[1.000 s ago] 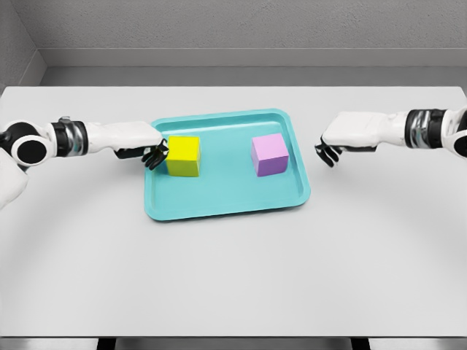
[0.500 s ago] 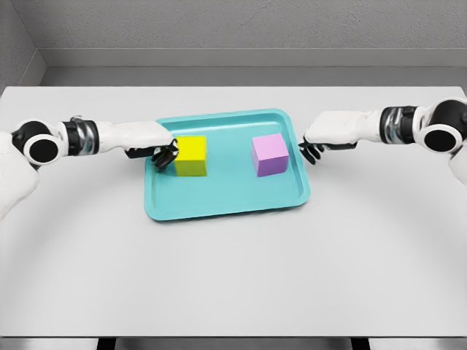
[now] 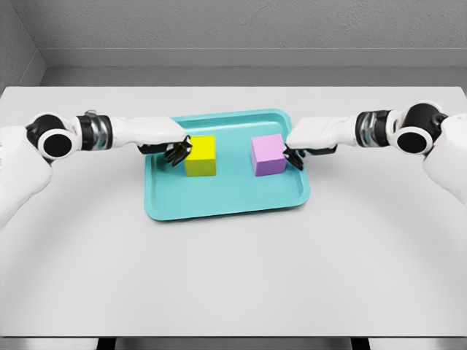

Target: Push two cubes

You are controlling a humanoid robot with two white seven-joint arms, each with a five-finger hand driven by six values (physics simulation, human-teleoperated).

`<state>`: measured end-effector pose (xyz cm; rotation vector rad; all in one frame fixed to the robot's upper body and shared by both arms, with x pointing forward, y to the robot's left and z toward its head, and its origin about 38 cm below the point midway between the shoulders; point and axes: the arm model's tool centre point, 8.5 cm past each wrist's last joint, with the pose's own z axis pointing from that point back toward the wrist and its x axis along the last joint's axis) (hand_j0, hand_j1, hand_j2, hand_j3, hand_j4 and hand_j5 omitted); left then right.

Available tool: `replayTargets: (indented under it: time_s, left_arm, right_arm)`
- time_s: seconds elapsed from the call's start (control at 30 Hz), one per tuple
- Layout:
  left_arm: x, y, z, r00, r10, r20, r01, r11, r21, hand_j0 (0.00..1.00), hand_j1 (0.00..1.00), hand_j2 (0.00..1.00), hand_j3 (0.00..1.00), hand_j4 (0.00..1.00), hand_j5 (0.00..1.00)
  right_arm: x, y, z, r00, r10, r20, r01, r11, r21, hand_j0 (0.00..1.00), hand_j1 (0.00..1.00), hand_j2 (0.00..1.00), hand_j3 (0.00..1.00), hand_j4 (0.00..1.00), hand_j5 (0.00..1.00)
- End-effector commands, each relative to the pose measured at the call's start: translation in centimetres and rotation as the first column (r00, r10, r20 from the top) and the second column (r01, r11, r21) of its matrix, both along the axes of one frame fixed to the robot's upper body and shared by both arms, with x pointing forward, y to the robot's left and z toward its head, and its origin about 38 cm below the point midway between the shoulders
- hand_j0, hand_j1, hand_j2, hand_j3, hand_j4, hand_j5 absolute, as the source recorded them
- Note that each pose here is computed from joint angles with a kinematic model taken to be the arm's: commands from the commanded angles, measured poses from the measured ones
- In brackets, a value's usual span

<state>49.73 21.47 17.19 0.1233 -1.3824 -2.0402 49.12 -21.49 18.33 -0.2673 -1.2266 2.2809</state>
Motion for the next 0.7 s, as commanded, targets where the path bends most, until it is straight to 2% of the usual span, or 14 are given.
replayTargets:
  time_s: [0.0, 0.17, 0.23, 0.27, 0.3, 0.5, 0.57, 0.6, 0.67]
  left_arm:
    - [-0.1, -0.8, -0.1, 1.0, -0.013, -0.003, 0.013, 1.0, -0.011, 0.04, 0.04, 0.04, 0.04, 0.04, 0.04]
    - [0.1, -0.9, 0.3, 1.0, -0.014, 0.005, 0.014, 1.0, -0.013, 0.04, 0.04, 0.04, 0.04, 0.04, 0.04]
    - [0.1, -0.9, 0.3, 1.0, -0.014, 0.005, 0.014, 1.0, -0.013, 0.04, 0.04, 0.04, 0.04, 0.04, 0.04]
    - [0.1, -0.9, 0.4, 1.0, -0.014, 0.006, 0.014, 1.0, -0.013, 0.04, 0.04, 0.04, 0.04, 0.04, 0.04]
    - [0.1, -0.9, 0.4, 1.0, -0.014, 0.006, 0.014, 1.0, -0.013, 0.04, 0.04, 0.04, 0.04, 0.04, 0.04]
    - [0.3, -1.1, 1.2, 1.0, -0.017, 0.021, 0.017, 1.0, -0.019, 0.04, 0.04, 0.04, 0.04, 0.04, 0.04]
    - [1.1, 2.7, 3.6, 0.996, 0.055, 0.066, -0.053, 0.998, -0.024, 0.05, 0.05, 0.05, 0.05, 0.05, 0.05]
    - [1.2, 4.0, 4.2, 0.994, 0.08, 0.079, -0.078, 0.997, -0.023, 0.05, 0.05, 0.05, 0.05, 0.05, 0.05]
    - [1.3, 4.1, 3.7, 0.994, 0.085, 0.07, -0.085, 0.996, -0.008, 0.05, 0.05, 0.05, 0.05, 0.05, 0.05]
  right_arm:
    - [-0.5, 1.5, -0.9, 0.999, 0.049, -0.008, -0.049, 0.999, -0.01, 0.27, 0.27, 0.27, 0.27, 0.27, 0.27]
    - [-0.4, 1.5, -0.5, 0.999, 0.049, -0.001, -0.049, 0.999, -0.01, 0.27, 0.27, 0.27, 0.27, 0.27, 0.27]
    - [0.1, 0.5, 0.2, 1.0, 0.019, 0.011, -0.019, 1.0, 0.005, 0.27, 0.27, 0.27, 0.27, 0.27, 0.27]
    - [0.5, -0.7, 1.3, 0.999, -0.012, 0.034, 0.011, 1.0, 0.022, 0.27, 0.27, 0.27, 0.27, 0.27, 0.27]
    - [0.7, -1.3, 1.7, 0.999, -0.025, 0.042, 0.024, 0.999, 0.025, 0.27, 0.27, 0.27, 0.27, 0.27, 0.27]
    - [0.6, -1.6, 1.5, 0.999, -0.032, 0.037, 0.032, 0.999, 0.021, 0.27, 0.27, 0.27, 0.27, 0.27, 0.27]
    - [1.0, -2.5, 0.6, 0.998, -0.064, 0.013, 0.064, 0.998, 0.006, 0.27, 0.27, 0.27, 0.27, 0.27, 0.27]
    - [1.1, -2.7, 0.4, 0.997, -0.071, 0.009, 0.071, 0.997, 0.003, 0.27, 0.27, 0.27, 0.27, 0.27, 0.27]
    - [1.6, -3.6, 0.0, 0.995, -0.104, -0.004, 0.104, 0.995, -0.005, 0.27, 0.27, 0.27, 0.27, 0.27, 0.27]
